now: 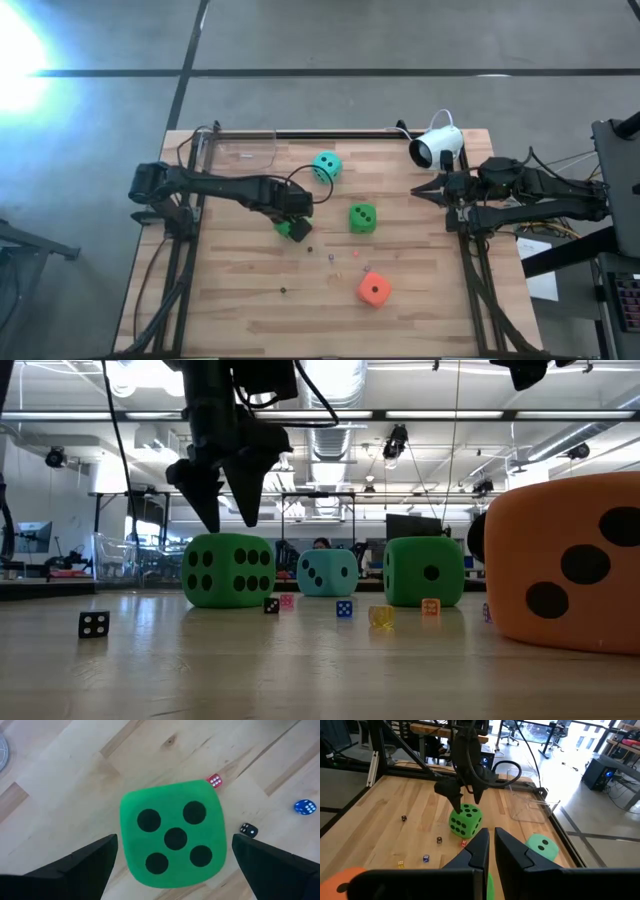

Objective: Pick & Place Dice
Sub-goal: Put the left large green die into the transparent bin

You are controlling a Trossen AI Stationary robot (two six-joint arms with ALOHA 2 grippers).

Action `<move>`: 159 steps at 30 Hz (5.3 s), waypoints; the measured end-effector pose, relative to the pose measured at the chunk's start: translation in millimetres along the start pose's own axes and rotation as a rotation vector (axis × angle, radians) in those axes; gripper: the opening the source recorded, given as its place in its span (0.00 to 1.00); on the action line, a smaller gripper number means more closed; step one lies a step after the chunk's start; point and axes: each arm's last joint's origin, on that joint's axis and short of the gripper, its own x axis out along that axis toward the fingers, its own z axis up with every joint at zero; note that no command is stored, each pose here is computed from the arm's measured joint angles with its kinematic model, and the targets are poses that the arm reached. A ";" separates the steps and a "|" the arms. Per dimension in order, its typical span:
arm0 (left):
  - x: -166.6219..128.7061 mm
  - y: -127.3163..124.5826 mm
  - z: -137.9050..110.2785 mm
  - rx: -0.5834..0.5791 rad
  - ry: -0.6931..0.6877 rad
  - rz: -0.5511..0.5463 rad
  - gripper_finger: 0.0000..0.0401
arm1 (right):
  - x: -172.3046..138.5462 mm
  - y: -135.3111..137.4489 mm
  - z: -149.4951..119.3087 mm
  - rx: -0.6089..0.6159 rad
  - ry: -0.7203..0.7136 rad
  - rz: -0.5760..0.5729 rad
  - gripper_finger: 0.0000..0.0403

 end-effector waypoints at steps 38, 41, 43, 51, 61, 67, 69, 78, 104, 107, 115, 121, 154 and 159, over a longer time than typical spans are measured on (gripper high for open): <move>3.6 0.6 -1.4 0.013 0.025 -0.034 1.00 | 0.0 0.0 0.0 -0.001 0.000 0.000 0.07; 3.6 0.4 -1.5 0.017 0.029 -0.039 1.00 | 0.0 0.0 0.0 0.001 0.000 0.000 0.07; 3.6 0.5 -1.5 0.019 0.029 -0.040 1.00 | 0.0 0.0 0.0 0.000 0.000 0.000 0.07; 3.7 2.6 -1.7 -0.001 0.030 -0.016 1.00 | 0.0 0.0 0.0 0.000 0.000 0.000 0.07; 3.7 2.4 -1.4 -0.005 0.025 -0.016 1.00 | 0.0 0.0 0.0 0.000 0.000 0.000 0.07; 3.7 2.2 -1.1 -0.006 0.022 -0.018 1.00 | 0.0 0.0 0.0 0.001 0.000 0.000 0.07; 5.3 2.1 -1.5 -0.006 0.019 -0.022 1.00 | 0.0 0.0 0.0 0.000 0.000 0.000 0.07; 20.3 4.6 -6.7 -0.020 0.028 -0.073 1.00 | -0.1 0.0 0.0 0.000 0.000 0.000 0.07; 9.1 11.7 -11.8 0.021 0.006 -0.024 1.00 | 0.0 0.0 0.0 0.000 0.000 0.000 0.07; 11.3 12.4 -12.7 0.024 0.019 -0.004 1.00 | 0.0 0.0 0.0 0.000 0.000 0.000 0.07; 13.7 15.9 -14.7 0.025 0.005 0.049 1.00 | -0.1 0.0 0.0 0.001 0.000 0.000 0.07; 19.2 19.6 -17.0 0.007 0.006 0.063 1.00 | 0.0 0.0 0.0 0.000 0.000 0.000 0.07; 26.5 29.2 -14.3 -0.008 0.018 0.091 0.96 | 0.0 0.0 0.0 0.001 0.000 0.000 0.07; 25.6 29.4 -14.4 0.006 0.018 0.090 0.90 | 0.0 0.0 0.0 0.000 0.000 0.000 0.07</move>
